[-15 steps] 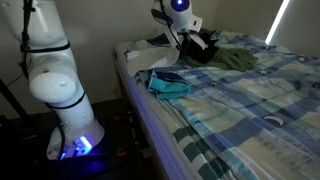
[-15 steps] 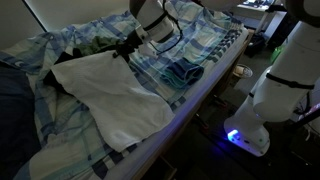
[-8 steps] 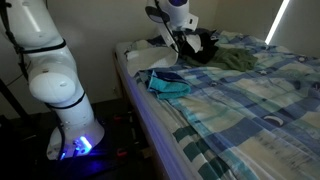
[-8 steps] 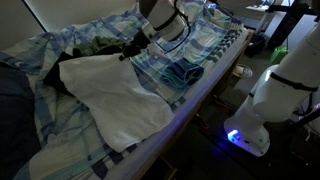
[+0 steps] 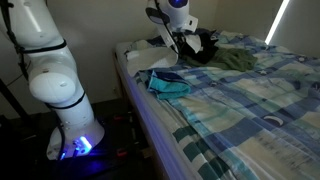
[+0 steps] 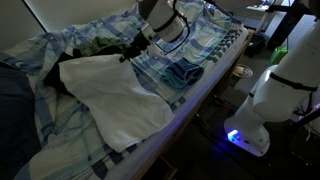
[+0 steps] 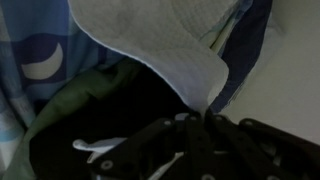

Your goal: Fold the towel

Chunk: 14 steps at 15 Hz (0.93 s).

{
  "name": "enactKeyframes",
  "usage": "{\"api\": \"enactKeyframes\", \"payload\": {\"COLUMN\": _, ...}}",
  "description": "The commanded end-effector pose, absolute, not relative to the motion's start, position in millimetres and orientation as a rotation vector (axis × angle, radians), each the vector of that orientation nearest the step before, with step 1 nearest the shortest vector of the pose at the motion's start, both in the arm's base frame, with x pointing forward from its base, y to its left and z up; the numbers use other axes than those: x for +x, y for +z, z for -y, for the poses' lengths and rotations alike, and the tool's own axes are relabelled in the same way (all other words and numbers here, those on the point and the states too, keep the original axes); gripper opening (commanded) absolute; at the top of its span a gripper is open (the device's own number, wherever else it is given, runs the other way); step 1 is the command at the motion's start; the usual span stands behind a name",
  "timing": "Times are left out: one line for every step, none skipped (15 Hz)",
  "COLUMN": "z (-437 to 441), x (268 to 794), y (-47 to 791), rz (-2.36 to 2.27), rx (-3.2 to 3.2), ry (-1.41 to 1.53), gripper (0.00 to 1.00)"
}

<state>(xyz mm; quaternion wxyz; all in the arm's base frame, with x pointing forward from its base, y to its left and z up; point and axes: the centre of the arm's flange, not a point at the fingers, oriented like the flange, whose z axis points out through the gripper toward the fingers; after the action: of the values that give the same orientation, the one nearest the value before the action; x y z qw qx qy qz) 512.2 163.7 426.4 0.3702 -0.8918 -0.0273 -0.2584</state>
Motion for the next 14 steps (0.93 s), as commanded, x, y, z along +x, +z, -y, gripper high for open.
{"api": "enactKeyframes", "payload": {"z": -183, "x": 496, "y": 437, "rz": 0.137, "rx": -2.278, "ry": -0.656, "gripper": 0.01}}
{"api": "enactKeyframes", "payload": {"z": -188, "x": 488, "y": 440, "rz": 0.158, "rx": -2.286, "ry": -0.654, "gripper": 0.01}}
{"api": "enactKeyframes", "payload": {"z": -193, "x": 479, "y": 442, "rz": 0.181, "rx": -2.29, "ry": -0.649, "gripper": 0.01}}
{"api": "enactKeyframes", "payload": {"z": -196, "x": 472, "y": 444, "rz": 0.206, "rx": -2.291, "ry": -0.65, "gripper": 0.01}}
{"api": "enactKeyframes", "payload": {"z": -197, "x": 464, "y": 446, "rz": 0.227, "rx": -2.29, "ry": -0.654, "gripper": 0.01}}
{"api": "enactKeyframes", "payload": {"z": -199, "x": 458, "y": 448, "rz": 0.243, "rx": -2.289, "ry": -0.655, "gripper": 0.01}}
{"api": "enactKeyframes", "payload": {"z": -200, "x": 451, "y": 450, "rz": 0.257, "rx": -2.289, "ry": -0.659, "gripper": 0.01}}
{"api": "enactKeyframes", "payload": {"z": -200, "x": 444, "y": 452, "rz": 0.271, "rx": -2.286, "ry": -0.663, "gripper": 0.01}}
{"api": "enactKeyframes", "payload": {"z": -199, "x": 436, "y": 456, "rz": 0.286, "rx": -2.283, "ry": -0.668, "gripper": 0.01}}
{"api": "enactKeyframes", "payload": {"z": -199, "x": 428, "y": 459, "rz": 0.295, "rx": -2.283, "ry": -0.675, "gripper": 0.01}}
{"api": "enactKeyframes", "payload": {"z": -198, "x": 417, "y": 462, "rz": 0.312, "rx": -2.28, "ry": -0.681, "gripper": 0.01}}
{"api": "enactKeyframes", "payload": {"z": -197, "x": 409, "y": 464, "rz": 0.322, "rx": -2.279, "ry": -0.687, "gripper": 0.01}}
{"api": "enactKeyframes", "payload": {"z": -195, "x": 401, "y": 465, "rz": 0.332, "rx": -2.276, "ry": -0.692, "gripper": 0.01}}
{"api": "enactKeyframes", "payload": {"z": -194, "x": 393, "y": 467, "rz": 0.337, "rx": -2.274, "ry": -0.693, "gripper": 0.01}}
